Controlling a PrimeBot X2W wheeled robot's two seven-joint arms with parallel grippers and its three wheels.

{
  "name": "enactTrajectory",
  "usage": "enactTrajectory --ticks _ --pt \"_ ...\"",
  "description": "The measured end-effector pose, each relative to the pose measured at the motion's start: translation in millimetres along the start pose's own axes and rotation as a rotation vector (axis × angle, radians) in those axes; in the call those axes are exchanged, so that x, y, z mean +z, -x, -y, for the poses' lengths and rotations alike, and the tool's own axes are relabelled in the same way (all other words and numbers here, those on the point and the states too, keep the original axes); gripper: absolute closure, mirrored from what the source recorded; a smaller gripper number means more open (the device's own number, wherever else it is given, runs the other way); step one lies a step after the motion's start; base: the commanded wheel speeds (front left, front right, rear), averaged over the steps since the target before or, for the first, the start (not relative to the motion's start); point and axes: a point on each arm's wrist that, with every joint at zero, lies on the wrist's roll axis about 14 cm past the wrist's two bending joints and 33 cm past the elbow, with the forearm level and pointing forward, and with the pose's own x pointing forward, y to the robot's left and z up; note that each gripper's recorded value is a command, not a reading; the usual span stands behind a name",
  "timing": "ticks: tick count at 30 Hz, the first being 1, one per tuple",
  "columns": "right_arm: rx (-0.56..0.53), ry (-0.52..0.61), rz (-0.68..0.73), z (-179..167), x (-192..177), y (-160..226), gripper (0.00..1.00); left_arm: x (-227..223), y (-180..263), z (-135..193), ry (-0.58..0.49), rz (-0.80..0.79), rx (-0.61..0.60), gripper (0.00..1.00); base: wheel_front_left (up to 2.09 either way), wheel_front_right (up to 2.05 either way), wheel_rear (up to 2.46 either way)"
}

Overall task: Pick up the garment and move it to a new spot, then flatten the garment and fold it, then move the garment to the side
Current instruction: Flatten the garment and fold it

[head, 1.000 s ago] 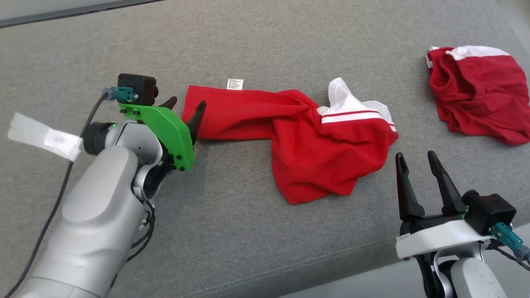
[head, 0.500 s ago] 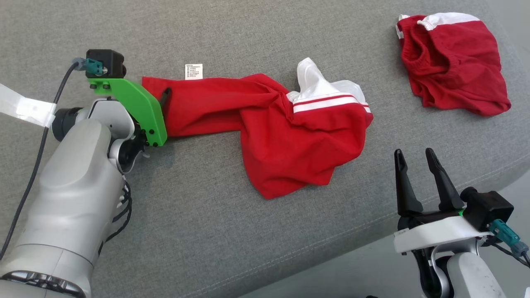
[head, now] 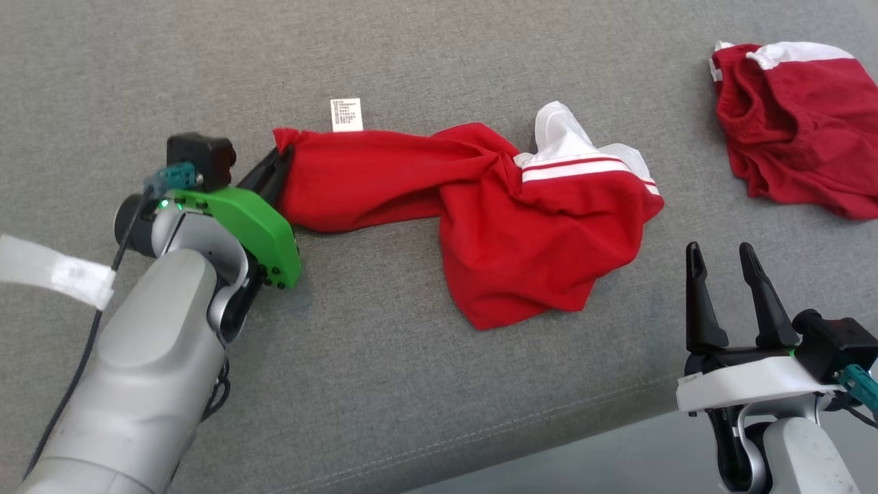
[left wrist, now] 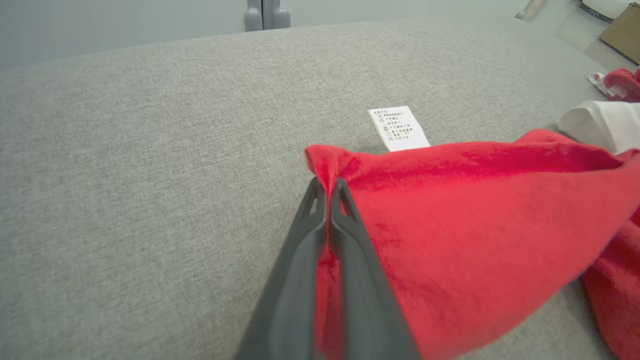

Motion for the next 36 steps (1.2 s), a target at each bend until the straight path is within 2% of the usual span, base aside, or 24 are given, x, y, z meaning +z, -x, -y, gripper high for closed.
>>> enactTrajectory --ticks 5,12,20,21,23,24,31,36 --pt "0.032 0.007 0.004 -9.7 0.8 -5.9 0.00 -14.8 36.4 -7.2 0.018 0.064 0.026 1.00 0.00 0.00 0.00" --pt "0.071 0.008 -0.012 -22.7 -0.7 -11.8 0.00 -30.3 100.8 -24.0 0.081 0.140 0.149 1.00 0.00 0.00 0.00" --pt "0.105 0.000 -0.014 -34.4 3.1 -13.7 0.00 -43.7 145.3 -34.0 0.171 0.132 0.249 1.00 0.00 0.00 0.00" --pt "0.107 -0.001 -0.013 -35.2 3.6 -13.4 0.00 -45.1 148.6 -35.7 0.182 0.130 0.262 0.90 0.00 0.00 0.00" --pt "0.108 -0.002 -0.015 -35.5 3.7 -12.7 0.00 -48.8 153.1 -36.5 0.210 0.112 0.274 0.26 0.00 0.00 0.00" --pt "0.107 -0.004 -0.015 -35.2 3.9 -12.3 0.00 -48.5 155.2 -37.6 0.211 0.115 0.284 0.00 0.00 0.00 0.00" --pt "0.091 -0.009 0.001 -29.5 9.6 -9.7 0.00 -35.2 168.2 -57.3 0.213 0.186 0.381 0.00 0.00 0.00 0.00" --pt "0.076 0.002 0.047 -23.6 25.1 -7.9 0.00 3.3 186.7 -72.5 0.179 0.335 0.474 0.00 0.00 0.00 0.00"
